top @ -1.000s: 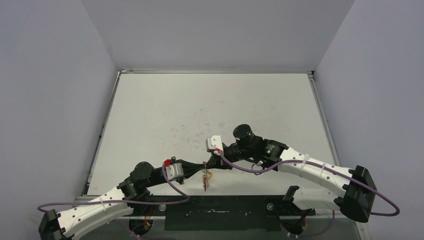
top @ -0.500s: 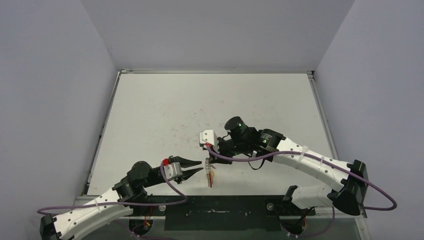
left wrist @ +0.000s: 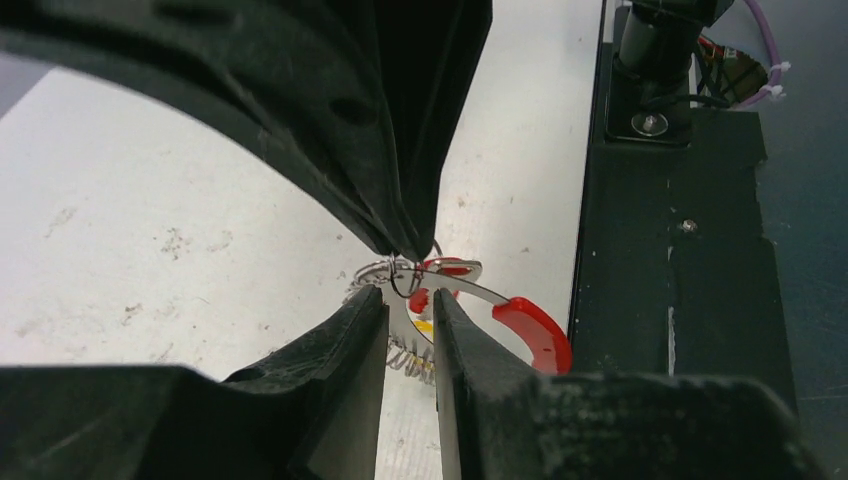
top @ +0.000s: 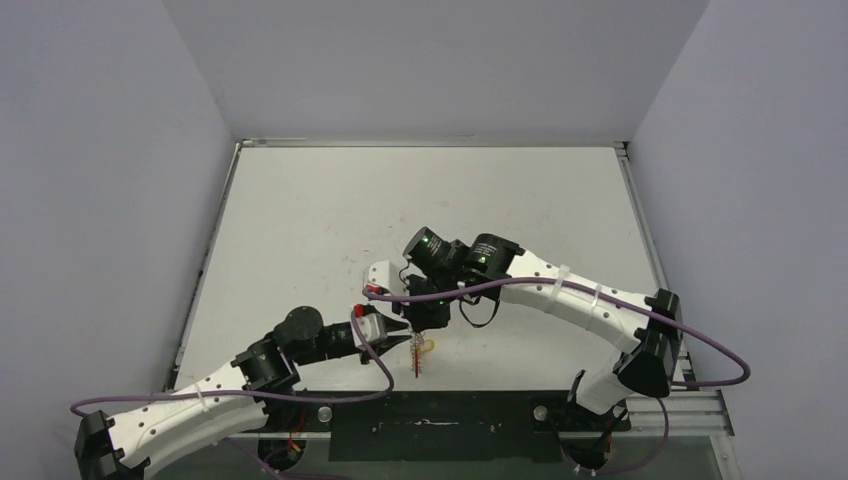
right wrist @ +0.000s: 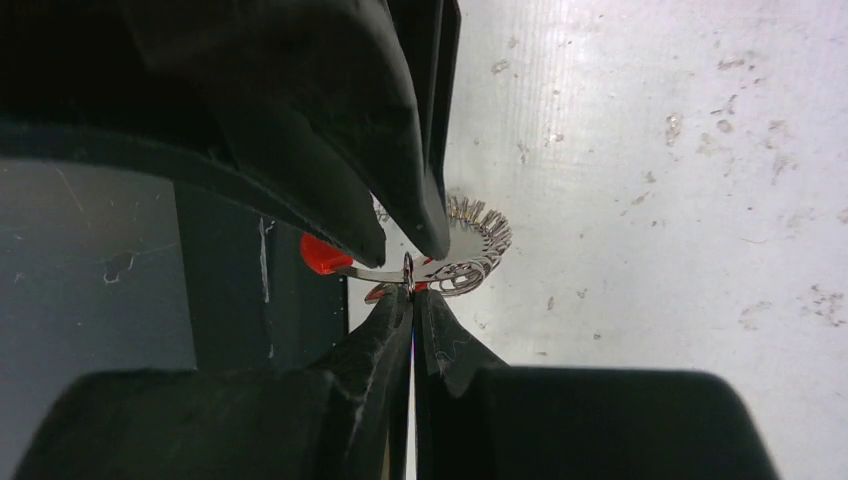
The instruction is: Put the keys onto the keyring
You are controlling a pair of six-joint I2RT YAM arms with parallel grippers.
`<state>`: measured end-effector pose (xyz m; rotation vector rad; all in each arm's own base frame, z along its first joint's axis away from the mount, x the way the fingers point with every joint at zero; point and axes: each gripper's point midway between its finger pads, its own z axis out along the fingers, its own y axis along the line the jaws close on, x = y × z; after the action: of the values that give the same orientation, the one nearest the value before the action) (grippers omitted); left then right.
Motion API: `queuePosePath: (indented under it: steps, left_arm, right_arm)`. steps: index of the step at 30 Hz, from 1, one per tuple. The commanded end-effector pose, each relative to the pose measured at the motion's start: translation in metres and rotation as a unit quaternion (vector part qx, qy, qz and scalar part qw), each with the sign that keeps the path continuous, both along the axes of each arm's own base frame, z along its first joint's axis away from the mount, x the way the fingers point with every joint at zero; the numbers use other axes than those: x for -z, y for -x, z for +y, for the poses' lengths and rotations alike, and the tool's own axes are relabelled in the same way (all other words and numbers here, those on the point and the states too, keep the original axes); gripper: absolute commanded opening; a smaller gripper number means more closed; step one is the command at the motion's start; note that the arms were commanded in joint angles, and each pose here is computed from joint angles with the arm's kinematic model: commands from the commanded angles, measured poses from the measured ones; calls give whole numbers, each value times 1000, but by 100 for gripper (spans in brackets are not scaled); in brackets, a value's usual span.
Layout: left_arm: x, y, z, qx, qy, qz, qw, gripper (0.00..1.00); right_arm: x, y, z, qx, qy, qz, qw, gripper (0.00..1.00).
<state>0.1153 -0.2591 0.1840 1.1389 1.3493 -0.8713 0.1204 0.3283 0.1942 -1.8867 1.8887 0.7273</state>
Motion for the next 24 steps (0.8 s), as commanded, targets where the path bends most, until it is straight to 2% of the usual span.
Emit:
queuePosePath:
  steps: [1,7,21,24]
  left_arm:
    - [-26,2,-12,22,29,-19,999,22]
    - [-21,-1,-14,16,26,-15,999,21]
    - [-17,0,-19,27,24,-15,999,0]
    - [-18,1,-19,27,24,-17,999,0]
  right_arm:
    - [-3,5,2,15,19,13,1000,0]
    - [-4,9,8,9,5,21,1000,0]
    - [-4,7,12,16,-2,19,1000,0]
    - [-4,5,13,19,-6,15,1000,0]
